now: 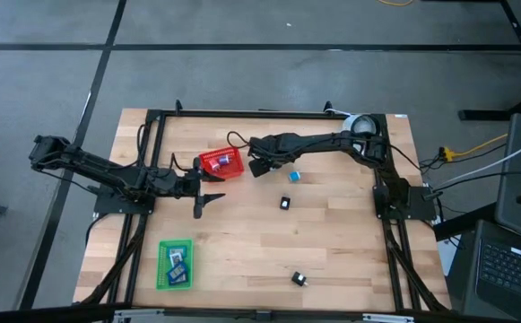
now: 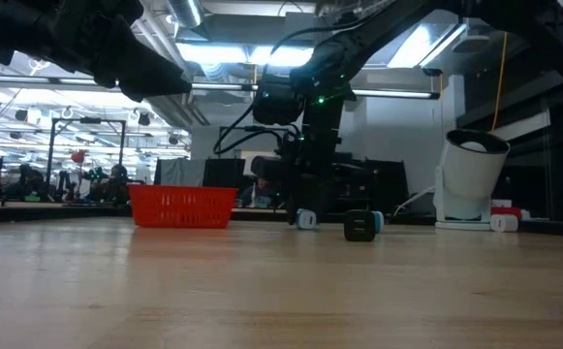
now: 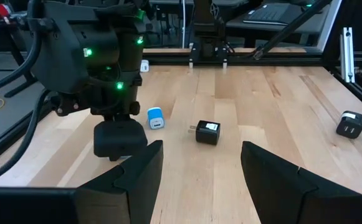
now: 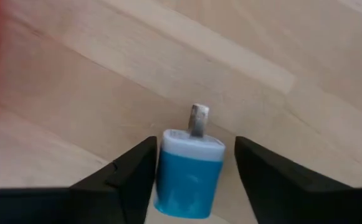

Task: Pick & Place Office items
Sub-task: Put the top light blue charger adapter into the red bin, then put the light blue charger adapter into the red bin

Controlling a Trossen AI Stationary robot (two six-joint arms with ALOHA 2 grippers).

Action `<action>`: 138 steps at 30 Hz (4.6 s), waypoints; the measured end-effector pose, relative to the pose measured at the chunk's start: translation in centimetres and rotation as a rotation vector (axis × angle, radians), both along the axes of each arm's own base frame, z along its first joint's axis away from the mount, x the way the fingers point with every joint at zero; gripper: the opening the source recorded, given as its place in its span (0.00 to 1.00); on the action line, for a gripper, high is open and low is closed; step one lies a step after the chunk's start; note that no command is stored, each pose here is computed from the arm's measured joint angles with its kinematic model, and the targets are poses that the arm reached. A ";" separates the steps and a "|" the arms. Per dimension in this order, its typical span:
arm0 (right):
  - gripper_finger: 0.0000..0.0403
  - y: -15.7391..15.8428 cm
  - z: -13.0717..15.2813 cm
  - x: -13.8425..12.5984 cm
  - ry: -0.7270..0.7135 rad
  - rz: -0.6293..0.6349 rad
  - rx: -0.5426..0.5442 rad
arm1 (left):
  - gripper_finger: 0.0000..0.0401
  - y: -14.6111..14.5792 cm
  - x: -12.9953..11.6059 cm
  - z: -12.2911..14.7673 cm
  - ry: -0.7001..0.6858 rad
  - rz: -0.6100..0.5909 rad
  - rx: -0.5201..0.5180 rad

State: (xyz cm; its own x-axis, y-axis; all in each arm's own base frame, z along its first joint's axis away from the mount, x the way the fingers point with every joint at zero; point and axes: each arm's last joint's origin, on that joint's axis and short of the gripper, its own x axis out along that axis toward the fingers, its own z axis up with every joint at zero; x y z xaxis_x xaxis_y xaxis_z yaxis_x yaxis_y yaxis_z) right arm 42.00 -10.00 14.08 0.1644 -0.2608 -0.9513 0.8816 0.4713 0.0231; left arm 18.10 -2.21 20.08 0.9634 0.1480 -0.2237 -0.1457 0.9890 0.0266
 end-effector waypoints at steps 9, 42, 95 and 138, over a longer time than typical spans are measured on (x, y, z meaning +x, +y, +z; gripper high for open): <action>0.32 0.0 0.0 0.1 -0.004 0.021 0.002 | 0.53 0.0 0.0 0.0 0.001 -0.001 0.000; 0.33 1.1 5.3 6.7 -0.441 0.335 -0.052 | 0.53 0.0 -0.1 -0.3 0.030 -0.001 0.004; 0.61 5.1 4.7 -2.4 0.636 1.081 0.075 | 0.53 0.0 -0.3 -1.0 0.102 -0.004 -0.031; 0.46 4.9 -0.9 -3.8 0.549 1.062 0.130 | 0.53 -0.1 -0.3 -1.1 0.107 -0.030 -0.046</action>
State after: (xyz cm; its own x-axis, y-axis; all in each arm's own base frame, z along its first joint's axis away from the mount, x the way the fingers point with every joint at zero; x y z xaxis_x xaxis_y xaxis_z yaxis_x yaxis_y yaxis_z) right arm 38.16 -5.10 13.15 -0.1964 -0.1373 -0.9709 -0.0381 0.9905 -0.1323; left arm 17.81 -2.29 19.02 0.9373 0.1067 -0.3317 -0.1149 0.9934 -0.0052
